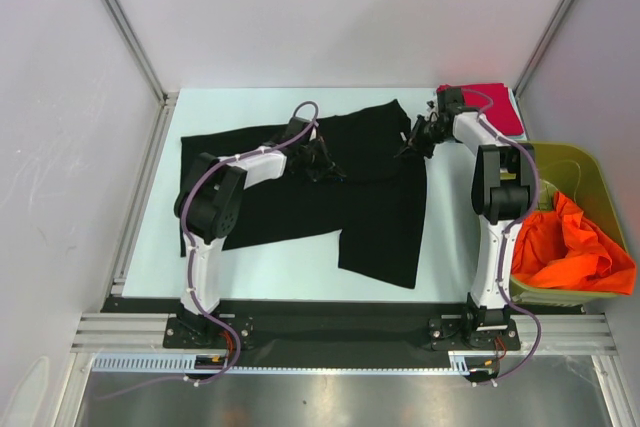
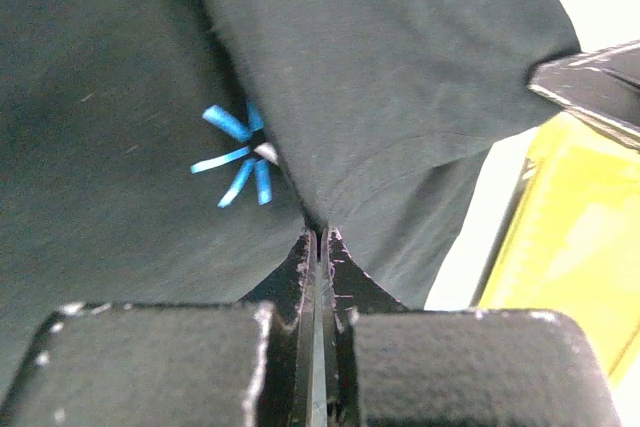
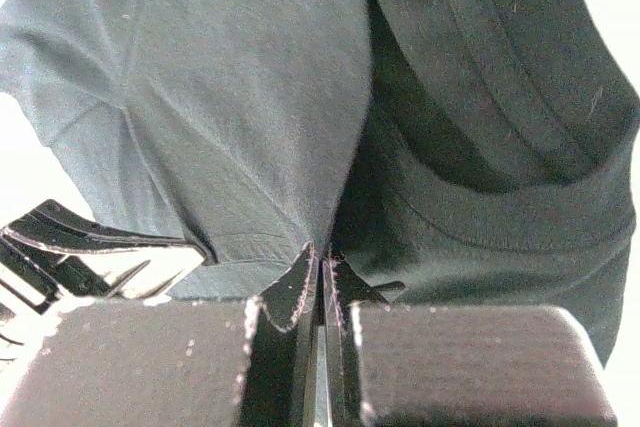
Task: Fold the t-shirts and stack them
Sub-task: Fold the tshirt
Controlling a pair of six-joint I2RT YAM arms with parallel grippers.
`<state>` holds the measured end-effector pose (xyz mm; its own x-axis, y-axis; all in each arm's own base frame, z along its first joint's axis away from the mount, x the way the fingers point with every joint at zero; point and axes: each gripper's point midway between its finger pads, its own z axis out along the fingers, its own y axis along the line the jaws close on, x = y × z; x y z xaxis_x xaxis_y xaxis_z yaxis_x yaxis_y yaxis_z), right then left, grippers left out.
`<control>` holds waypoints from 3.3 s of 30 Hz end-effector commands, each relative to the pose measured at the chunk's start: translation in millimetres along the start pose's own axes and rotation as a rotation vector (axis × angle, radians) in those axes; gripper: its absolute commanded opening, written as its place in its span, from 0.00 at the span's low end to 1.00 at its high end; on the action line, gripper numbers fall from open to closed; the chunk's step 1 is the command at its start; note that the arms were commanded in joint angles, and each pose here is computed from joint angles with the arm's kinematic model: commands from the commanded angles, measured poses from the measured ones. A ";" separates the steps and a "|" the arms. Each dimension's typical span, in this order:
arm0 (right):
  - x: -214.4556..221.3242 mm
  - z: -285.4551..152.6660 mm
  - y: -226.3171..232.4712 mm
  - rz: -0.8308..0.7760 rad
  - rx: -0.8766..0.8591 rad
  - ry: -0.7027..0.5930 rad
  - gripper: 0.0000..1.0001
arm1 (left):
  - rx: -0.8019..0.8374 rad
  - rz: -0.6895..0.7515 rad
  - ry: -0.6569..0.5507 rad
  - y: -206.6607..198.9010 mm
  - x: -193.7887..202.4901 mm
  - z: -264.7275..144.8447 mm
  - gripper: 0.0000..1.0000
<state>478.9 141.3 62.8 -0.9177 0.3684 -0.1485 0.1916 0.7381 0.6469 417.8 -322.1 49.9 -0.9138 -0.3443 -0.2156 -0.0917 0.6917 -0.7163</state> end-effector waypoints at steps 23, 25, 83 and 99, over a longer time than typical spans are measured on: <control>-144.8 -17.8 38.7 -0.240 0.024 -0.474 0.66 | -0.067 0.118 -0.290 78.8 -103.0 -158.9 0.59; -160.2 -3.5 43.7 -0.248 -0.001 -0.506 0.66 | -0.031 0.078 -0.325 96.3 -120.5 -171.0 0.58; -237.0 60.1 36.2 -0.167 -0.191 -0.748 0.00 | -0.214 -0.249 -0.634 332.4 -315.5 -240.4 0.00; -254.4 59.5 20.1 -0.105 -0.168 -0.810 0.04 | -0.280 -0.287 -0.690 347.3 -335.9 -255.2 0.07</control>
<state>722.2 107.4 40.5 -0.4604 0.6285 -0.6269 0.0429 0.7211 0.6915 584.1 166.9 28.9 -0.4600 -0.7829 -0.4189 -0.4436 0.6113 -0.6554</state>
